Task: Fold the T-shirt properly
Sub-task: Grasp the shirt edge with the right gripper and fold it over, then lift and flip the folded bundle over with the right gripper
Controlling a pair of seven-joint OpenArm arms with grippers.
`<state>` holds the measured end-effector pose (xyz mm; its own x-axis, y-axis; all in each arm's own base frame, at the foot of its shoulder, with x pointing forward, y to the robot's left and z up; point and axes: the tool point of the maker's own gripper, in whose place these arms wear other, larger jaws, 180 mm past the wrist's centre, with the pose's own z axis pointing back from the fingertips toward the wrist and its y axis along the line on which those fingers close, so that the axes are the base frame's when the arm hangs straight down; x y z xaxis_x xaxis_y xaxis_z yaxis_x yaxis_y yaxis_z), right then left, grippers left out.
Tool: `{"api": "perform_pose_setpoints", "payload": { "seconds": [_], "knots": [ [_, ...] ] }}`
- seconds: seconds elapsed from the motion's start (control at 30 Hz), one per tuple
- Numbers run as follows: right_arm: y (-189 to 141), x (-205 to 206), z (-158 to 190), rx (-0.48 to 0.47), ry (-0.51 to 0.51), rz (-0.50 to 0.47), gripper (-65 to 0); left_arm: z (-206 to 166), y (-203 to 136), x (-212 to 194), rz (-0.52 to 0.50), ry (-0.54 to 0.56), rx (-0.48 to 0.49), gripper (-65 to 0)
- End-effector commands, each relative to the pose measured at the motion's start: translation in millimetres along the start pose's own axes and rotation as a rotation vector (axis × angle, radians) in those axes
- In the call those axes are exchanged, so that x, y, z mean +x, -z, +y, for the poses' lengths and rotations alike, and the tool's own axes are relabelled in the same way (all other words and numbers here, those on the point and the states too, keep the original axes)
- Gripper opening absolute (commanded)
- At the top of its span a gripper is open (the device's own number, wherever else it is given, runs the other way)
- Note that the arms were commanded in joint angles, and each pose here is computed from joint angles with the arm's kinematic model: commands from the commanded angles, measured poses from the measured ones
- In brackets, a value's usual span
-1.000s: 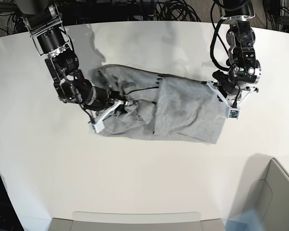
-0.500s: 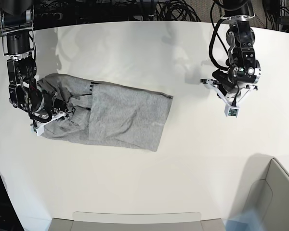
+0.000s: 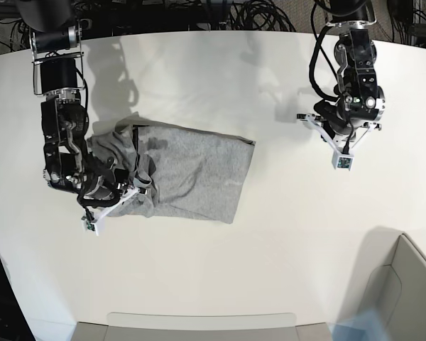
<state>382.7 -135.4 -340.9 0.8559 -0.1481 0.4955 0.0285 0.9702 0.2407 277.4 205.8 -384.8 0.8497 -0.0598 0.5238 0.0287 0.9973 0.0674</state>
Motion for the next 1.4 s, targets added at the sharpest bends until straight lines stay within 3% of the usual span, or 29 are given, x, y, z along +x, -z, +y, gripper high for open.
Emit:
{"api": "perform_pose_setpoints", "payload": {
  "seconds": [0.0, 0.13, 0.3, 0.63, 1.0, 1.2, 1.37],
  "knots": [
    [-10.0, 19.9, 13.8, 0.013, -0.031, -0.047, -65.0, 2.2, -4.2, 12.7, -0.043, 0.006, 0.008, -65.0],
    [-3.2, 15.7, 47.9, -0.012, -0.16, -0.031, -65.0, 3.3, -4.0, 12.4, -0.042, 0.008, 0.01, -65.0],
    [5.4, 19.6, 81.5, -0.019, -0.223, -0.042, -65.0, 2.7, -3.9, 12.4, -0.042, 0.007, 0.009, -65.0],
    [37.6, 20.1, 123.4, -0.082, -0.363, -0.047, -65.0, 2.1, -3.4, 10.5, -0.037, 0.006, 0.007, -65.0],
    [75.2, -11.2, 157.3, -0.115, -0.557, 0.038, -64.9, 1.5, -3.2, 9.7, -0.036, 0.005, 0.006, -65.0],
    [76.3, -42.4, 191.1, -0.099, -0.77, 0.036, -51.0, 1.5, -2.9, 9.3, -0.034, 0.005, 0.006, -65.0],
    [60.6, -60.2, 231.0, -0.022, -0.891, -0.023, -46.3, 1.5, -2.9, 9.3, -0.034, 0.005, 0.006, -65.0]
  ]
}}
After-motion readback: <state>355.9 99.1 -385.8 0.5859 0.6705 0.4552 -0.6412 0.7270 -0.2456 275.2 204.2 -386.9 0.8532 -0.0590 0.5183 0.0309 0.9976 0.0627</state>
